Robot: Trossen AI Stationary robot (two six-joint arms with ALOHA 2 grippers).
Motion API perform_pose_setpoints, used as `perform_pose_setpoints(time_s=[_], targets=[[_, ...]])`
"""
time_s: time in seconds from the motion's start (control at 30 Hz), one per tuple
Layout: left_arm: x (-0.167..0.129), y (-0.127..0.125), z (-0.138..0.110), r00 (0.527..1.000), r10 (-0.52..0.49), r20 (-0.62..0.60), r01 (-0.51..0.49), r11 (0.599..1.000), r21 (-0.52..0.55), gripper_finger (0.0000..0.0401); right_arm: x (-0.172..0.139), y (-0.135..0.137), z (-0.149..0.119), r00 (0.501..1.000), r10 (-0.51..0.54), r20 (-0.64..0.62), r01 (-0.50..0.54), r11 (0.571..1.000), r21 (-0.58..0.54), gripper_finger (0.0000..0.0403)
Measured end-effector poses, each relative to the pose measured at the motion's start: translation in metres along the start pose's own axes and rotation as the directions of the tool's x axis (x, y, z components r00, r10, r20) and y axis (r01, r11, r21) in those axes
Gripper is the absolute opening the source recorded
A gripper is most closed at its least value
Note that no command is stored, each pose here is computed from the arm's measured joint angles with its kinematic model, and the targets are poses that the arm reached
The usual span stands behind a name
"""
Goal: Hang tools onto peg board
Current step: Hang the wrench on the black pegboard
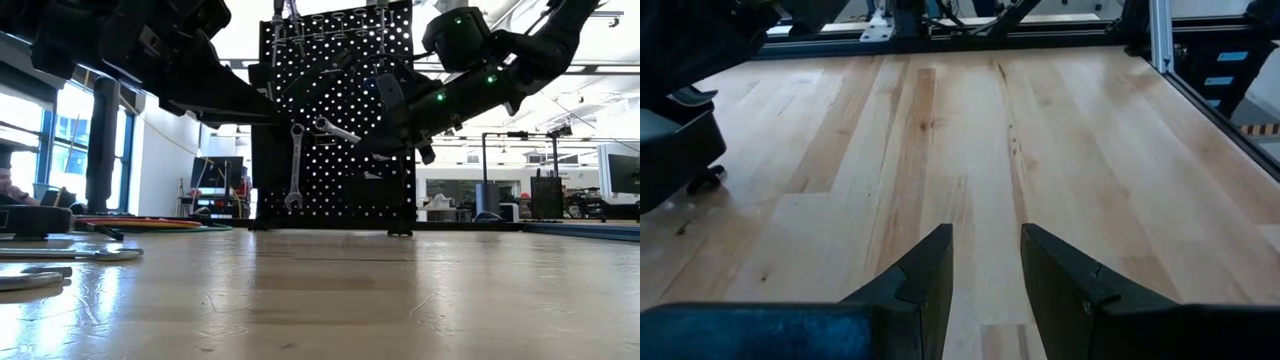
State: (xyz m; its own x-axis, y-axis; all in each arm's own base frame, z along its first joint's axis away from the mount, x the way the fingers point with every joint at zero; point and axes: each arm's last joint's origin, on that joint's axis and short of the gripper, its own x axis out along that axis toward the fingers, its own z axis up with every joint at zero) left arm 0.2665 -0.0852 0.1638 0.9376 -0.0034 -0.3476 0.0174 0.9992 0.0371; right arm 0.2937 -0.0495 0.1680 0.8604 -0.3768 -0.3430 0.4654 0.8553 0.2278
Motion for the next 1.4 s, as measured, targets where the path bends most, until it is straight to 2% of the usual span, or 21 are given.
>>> perform_pose_setpoints(time_s=[0.47,0.83,1.0,1.2,1.4], targets=[[0.0,0.0,0.0,1.0,0.0,0.0,0.0,1.0,-0.03,0.0113,0.0,0.002,-0.003,0.997,0.063,-0.049,-0.062,0.998,0.022,0.0024],[-0.001,-0.004,0.0,1.0,-0.013,0.0,0.013,0.999,-0.043,0.0113,-0.001,0.006,-0.007,0.997,0.048,-0.063,-0.046,0.999,0.029,0.0113],[-0.002,-0.006,-0.001,1.0,-0.019,-0.005,0.019,0.999,-0.038,0.0113,-0.002,0.007,-0.007,0.995,0.069,-0.071,-0.066,0.997,0.037,0.013],[-0.004,-0.008,-0.013,0.992,-0.021,-0.122,0.018,1.0,-0.02,0.0113,-0.004,0.015,-0.01,0.992,0.099,-0.08,-0.098,0.995,0.016,0.0131],[-0.01,-0.014,-0.031,0.953,-0.054,-0.297,0.039,0.998,-0.055,0.0113,-0.008,0.026,-0.014,0.987,0.134,-0.093,-0.137,0.99,-0.017,0.0131]])
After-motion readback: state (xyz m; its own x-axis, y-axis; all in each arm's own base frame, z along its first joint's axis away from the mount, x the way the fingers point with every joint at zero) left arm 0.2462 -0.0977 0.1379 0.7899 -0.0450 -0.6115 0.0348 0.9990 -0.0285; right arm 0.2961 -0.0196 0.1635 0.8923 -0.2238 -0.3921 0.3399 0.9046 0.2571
